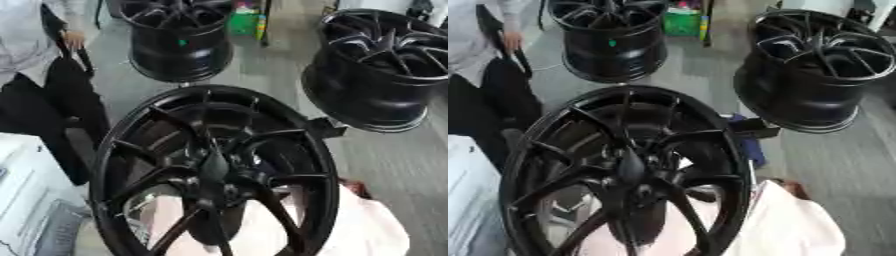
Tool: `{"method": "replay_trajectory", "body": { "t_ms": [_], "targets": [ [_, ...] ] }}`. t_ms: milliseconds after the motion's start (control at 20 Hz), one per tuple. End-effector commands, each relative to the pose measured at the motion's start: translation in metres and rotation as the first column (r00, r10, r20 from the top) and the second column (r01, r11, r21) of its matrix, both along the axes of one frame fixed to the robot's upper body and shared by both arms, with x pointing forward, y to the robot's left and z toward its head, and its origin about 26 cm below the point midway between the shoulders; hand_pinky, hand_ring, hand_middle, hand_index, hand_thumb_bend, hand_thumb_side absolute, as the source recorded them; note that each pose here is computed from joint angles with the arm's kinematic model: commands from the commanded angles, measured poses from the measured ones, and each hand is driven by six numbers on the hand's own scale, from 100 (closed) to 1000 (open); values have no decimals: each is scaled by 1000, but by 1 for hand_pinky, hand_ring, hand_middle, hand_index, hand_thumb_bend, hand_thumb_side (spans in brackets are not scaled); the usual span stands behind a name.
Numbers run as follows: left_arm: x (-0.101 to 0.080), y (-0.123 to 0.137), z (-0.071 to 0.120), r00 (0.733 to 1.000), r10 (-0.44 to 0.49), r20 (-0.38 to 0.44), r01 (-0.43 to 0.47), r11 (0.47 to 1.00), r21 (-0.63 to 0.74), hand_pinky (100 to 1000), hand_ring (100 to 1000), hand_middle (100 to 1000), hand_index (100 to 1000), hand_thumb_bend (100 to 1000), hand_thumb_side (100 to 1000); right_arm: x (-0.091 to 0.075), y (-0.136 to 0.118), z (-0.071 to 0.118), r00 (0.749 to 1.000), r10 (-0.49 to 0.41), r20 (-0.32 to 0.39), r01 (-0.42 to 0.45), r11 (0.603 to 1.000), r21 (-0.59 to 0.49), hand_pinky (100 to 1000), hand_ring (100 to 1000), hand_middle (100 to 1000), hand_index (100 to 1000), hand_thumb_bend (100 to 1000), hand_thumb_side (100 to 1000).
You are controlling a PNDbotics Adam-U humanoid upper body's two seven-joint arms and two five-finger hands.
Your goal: Pull the pin out of the wheel hub.
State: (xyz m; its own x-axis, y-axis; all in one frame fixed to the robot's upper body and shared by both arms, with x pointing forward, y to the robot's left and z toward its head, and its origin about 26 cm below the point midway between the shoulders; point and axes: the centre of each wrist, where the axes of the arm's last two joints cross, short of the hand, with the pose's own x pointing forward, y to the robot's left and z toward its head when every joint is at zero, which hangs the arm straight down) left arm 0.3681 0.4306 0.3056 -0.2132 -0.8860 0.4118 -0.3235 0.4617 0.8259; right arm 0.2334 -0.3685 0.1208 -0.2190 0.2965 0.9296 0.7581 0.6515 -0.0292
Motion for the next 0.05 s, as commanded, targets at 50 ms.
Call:
{"method": "replay_trajectory", "body": {
  "t_ms": [50],
  "targets": [
    [-13, -10, 21, 981, -72, 182, 81, 996, -48, 827, 822, 667, 870, 233, 422, 0, -6, 15, 1000, 2, 27, 0, 998, -70, 703, 675, 701, 746, 100, 712]
  ]
}}
